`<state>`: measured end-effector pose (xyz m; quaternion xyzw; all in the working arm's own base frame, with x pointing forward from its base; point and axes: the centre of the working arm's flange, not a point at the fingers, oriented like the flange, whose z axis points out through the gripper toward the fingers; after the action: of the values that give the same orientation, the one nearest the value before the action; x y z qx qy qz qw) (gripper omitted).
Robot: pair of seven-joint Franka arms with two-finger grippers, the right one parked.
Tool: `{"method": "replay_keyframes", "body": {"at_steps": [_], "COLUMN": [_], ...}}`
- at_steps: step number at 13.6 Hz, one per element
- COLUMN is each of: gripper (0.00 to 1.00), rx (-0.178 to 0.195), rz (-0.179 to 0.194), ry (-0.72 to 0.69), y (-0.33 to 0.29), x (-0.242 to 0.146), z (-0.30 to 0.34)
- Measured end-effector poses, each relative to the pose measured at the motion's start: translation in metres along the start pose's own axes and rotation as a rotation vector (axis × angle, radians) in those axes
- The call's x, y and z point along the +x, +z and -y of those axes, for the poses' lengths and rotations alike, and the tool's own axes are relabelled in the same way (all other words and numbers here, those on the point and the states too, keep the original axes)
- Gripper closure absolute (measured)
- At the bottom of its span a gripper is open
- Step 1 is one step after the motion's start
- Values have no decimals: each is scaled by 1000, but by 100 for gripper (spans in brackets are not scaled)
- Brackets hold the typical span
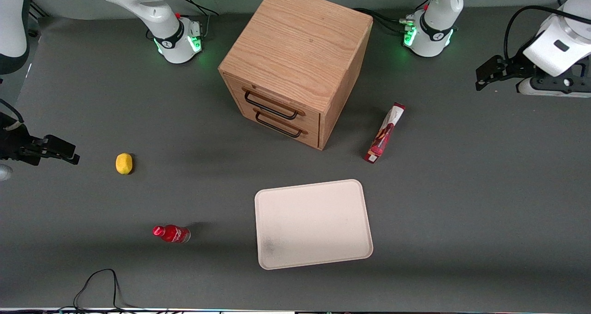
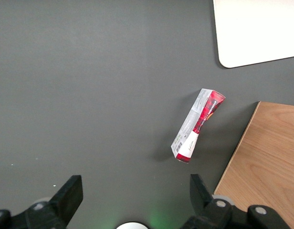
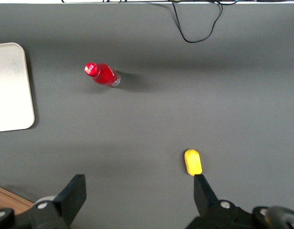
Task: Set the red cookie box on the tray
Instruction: 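Move the left gripper down over the red plaid cookie box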
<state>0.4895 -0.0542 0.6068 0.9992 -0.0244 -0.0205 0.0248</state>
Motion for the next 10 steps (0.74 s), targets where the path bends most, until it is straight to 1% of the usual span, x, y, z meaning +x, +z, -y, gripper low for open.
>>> {"method": "replay_keyframes", "body": {"at_steps": [2, 4, 5, 7, 8, 9, 10], "gripper": [0, 0, 0, 0, 0, 0, 0], "rx": [-3, -4, -6, -13, -16, -16, -16], "rz": [11, 35, 64, 136, 161, 163, 146], "ry": [4, 10, 18, 55, 80, 114, 151], "y": [5, 16, 26, 54, 72, 93, 117], "x": [4, 10, 13, 21, 27, 34, 39], "z": [-1, -2, -4, -16, -28, -45, -66]}}
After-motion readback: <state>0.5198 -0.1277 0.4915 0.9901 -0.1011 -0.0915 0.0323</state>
